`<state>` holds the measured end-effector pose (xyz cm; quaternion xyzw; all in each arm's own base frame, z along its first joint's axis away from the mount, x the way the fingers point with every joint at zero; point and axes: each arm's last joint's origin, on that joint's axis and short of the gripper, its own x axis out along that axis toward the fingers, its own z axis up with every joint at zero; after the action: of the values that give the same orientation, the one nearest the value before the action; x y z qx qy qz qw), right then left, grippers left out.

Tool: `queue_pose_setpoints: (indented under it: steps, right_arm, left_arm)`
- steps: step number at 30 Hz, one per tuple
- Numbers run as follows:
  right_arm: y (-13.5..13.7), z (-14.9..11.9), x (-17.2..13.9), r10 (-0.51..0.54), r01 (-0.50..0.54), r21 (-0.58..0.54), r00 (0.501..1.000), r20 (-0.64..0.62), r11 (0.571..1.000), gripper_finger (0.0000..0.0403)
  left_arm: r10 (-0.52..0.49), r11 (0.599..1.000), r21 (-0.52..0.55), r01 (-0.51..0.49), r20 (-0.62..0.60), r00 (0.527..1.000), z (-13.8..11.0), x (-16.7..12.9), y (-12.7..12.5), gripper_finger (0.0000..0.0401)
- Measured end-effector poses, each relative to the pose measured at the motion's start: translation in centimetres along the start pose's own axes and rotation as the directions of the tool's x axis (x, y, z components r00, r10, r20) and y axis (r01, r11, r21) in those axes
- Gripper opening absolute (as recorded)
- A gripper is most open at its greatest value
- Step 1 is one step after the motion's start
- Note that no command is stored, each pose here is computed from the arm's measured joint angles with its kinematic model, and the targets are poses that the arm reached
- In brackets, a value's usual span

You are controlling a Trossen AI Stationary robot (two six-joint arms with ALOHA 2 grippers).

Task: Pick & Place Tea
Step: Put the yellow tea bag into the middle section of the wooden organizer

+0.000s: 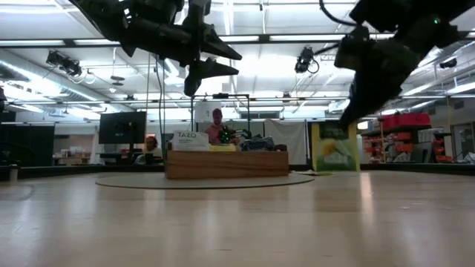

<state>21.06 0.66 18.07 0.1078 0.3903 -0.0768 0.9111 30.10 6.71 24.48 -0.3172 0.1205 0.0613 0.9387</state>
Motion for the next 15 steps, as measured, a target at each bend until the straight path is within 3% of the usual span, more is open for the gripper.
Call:
queue_pose_setpoints:
  steps: [5,15]
  right_arm:
    - [0.6,1.6,-0.6,0.008,-0.007,-0.025,0.999,0.047,1.0,0.0]
    - [1.4,5.0,-2.5,0.027,-0.01,-0.143,0.993,0.113,0.99,0.0]
  left_arm:
    - [-0.072,0.997,0.007,0.072,-0.037,0.997,-0.2,0.0,-0.4,0.0142]
    - [-0.112,0.991,0.064,0.114,-0.039,0.993,-1.1,0.5,-2.0,0.0142]
